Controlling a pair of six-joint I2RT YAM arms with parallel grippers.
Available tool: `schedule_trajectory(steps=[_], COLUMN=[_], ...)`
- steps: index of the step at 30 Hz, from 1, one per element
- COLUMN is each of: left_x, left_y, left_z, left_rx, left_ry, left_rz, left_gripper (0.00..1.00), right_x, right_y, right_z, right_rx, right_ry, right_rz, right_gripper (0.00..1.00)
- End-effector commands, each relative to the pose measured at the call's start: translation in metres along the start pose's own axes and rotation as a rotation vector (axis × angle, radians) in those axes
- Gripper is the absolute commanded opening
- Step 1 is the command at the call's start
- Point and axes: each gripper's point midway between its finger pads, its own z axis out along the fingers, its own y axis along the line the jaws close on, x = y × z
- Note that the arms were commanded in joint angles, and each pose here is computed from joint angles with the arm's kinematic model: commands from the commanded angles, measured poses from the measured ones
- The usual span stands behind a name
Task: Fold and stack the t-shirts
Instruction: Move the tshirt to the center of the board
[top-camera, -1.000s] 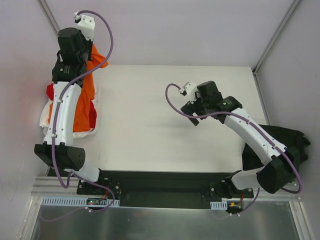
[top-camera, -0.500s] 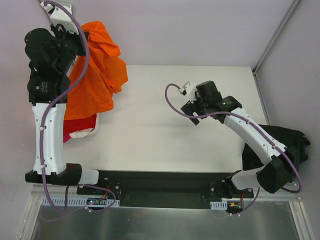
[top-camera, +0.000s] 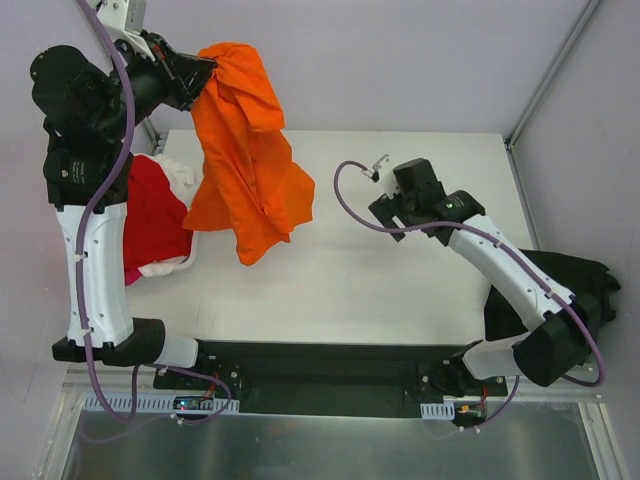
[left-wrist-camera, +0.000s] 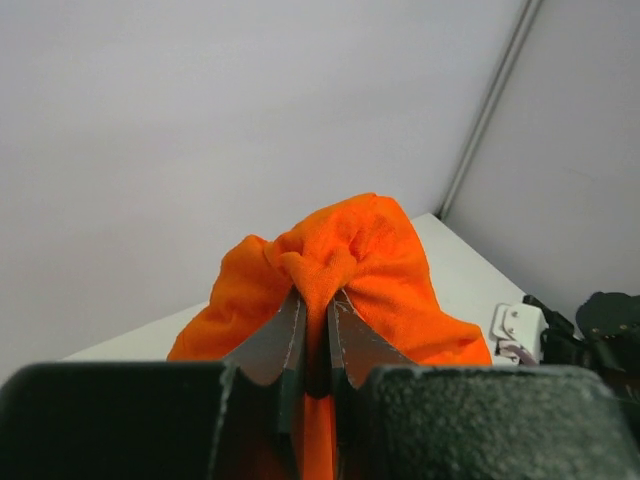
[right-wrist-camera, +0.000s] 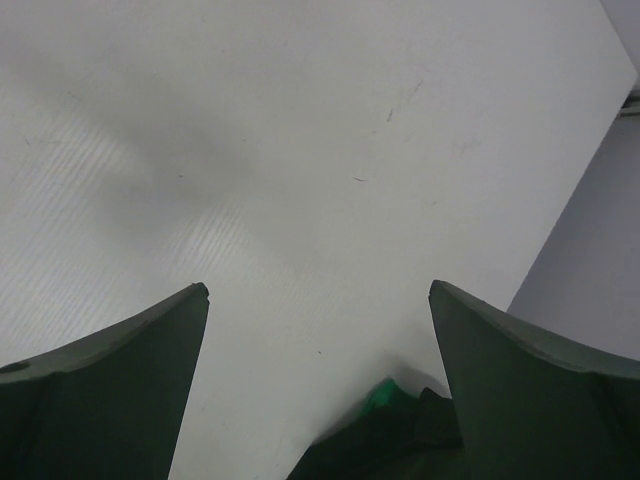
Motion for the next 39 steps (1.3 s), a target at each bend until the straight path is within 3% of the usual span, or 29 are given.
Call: schedule_trajectory(steps=[1,12,18,23,39], left_x=[-0.006,0.064,0.114,0.13,0.221], left_y=[-0.023,-0.035,-0.055,-0.076,-0.084], left_z=[0.008,0.039,0.058,0.065,0.081], left_rx=[0.125,0.177,0.218,0.235,0.167], left_ry=[-0.013,0.134,0.233,0.259,0.441], left_rz=[-0.056,-0.072,-0.063,-0.021,0.125], left_gripper=[0.0,0.0,0.0,0.0,0.0], right_x=[-0.018,-0.015,-0.012,-0.01,-0.011], right_y=[-0.04,-0.087,-0.084,-0.082,-0.086], right_z=[-0.019,-0.03,-0.025,-0.022,-0.024], right_rx=[0.172,0.363,0.337,0.328,0.345], right_ry=[-0.064,-0.037,-0.015,-0.003,-0.005], right_rz=[0.087,0.15,0.156,0.15,0.166], right_gripper=[0.96,0.96,0.96,0.96,0.96])
